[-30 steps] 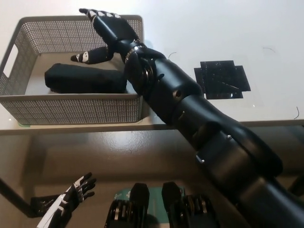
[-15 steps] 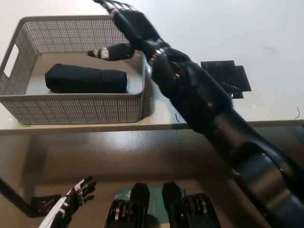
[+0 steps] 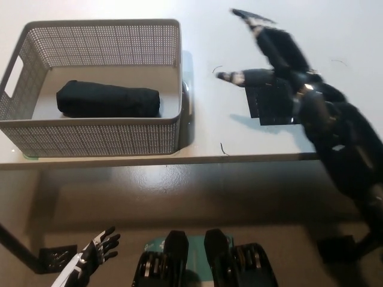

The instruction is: Use the right hand to pick up the pencil case on the right hand side and put it into a grey container on the left side

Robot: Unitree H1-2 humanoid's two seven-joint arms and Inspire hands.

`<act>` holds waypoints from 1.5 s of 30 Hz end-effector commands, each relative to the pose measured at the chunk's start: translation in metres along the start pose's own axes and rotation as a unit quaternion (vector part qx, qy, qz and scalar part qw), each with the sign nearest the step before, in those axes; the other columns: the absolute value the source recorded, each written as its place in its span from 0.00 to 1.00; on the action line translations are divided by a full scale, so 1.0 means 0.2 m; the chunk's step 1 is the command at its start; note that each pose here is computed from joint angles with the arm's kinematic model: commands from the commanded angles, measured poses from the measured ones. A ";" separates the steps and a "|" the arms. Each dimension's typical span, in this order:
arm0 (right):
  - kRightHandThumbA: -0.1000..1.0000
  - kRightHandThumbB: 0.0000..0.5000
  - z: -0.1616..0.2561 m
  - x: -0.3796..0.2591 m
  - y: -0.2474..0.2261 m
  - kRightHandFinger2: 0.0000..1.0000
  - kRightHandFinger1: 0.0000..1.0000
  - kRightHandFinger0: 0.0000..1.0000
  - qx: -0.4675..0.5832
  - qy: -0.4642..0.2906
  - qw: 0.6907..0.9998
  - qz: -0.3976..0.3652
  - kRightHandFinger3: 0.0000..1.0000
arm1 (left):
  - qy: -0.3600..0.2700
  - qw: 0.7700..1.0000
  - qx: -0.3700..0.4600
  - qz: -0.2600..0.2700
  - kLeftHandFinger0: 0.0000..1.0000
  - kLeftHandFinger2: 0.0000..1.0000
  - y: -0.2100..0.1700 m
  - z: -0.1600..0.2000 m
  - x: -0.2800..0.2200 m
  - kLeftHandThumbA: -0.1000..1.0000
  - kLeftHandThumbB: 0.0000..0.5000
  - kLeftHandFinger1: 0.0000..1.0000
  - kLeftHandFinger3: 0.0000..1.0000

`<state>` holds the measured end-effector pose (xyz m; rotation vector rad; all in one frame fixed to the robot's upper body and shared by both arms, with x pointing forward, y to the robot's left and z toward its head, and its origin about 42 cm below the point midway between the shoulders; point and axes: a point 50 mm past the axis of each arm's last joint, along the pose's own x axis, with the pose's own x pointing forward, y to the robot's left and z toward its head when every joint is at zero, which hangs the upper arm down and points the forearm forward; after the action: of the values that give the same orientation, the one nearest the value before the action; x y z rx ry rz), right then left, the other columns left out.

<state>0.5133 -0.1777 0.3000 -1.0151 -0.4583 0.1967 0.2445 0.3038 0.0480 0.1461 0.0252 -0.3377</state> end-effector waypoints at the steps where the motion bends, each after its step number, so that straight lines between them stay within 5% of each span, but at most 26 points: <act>1: 1.00 0.80 -0.02 -0.24 -0.51 1.00 1.00 1.00 0.005 -0.023 0.997 -0.069 1.00 | -0.009 1.000 -0.003 0.001 1.00 1.00 0.03 0.01 -0.03 1.00 0.86 1.00 1.00; 7: 1.00 0.72 -0.15 -0.51 -0.30 1.00 1.00 1.00 0.123 -0.004 0.988 -0.092 1.00 | -0.005 1.000 -0.005 0.006 1.00 1.00 0.04 0.01 -0.03 1.00 0.87 1.00 1.00; 10: 1.00 0.78 -0.16 -0.62 -0.18 1.00 1.00 1.00 0.197 -0.004 0.976 -0.094 1.00 | -0.014 1.000 -0.012 0.007 1.00 1.00 0.04 0.00 -0.03 1.00 0.83 1.00 1.00; 16: 1.00 0.80 -0.16 -0.85 0.16 1.00 1.00 1.00 0.346 -0.003 0.932 -0.107 1.00 | 0.004 1.000 -0.013 0.008 1.00 1.00 0.05 0.00 -0.04 1.00 0.90 1.00 1.00; 22: 1.00 0.68 -0.11 -1.11 0.51 1.00 1.00 1.00 0.425 0.030 0.900 -0.091 1.00 | 0.000 1.000 -0.011 0.006 1.00 1.00 0.05 0.01 -0.04 1.00 0.89 1.00 1.00; 27: 1.00 0.58 -0.15 -1.28 0.74 1.00 1.00 1.00 0.457 0.076 0.883 -0.071 1.00 | -0.014 1.000 -0.007 0.011 1.00 1.00 0.06 0.02 -0.03 1.00 0.85 1.00 1.00; 40: 1.00 0.64 -0.24 -1.52 0.95 1.00 1.00 1.00 0.501 0.133 0.854 -0.047 1.00 | -0.026 0.999 -0.021 0.017 1.00 1.00 0.08 0.04 0.02 1.00 0.81 1.00 1.00; 45: 1.00 0.58 -0.30 -1.55 0.98 1.00 1.00 1.00 0.502 0.154 0.850 -0.048 1.00 | -0.029 0.999 -0.013 0.016 1.00 1.00 0.08 0.05 0.01 1.00 0.81 1.00 1.00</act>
<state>0.2659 -0.2250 0.0094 -0.0926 0.1216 0.1757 0.2442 0.3082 0.0423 0.1261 0.0483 -0.3189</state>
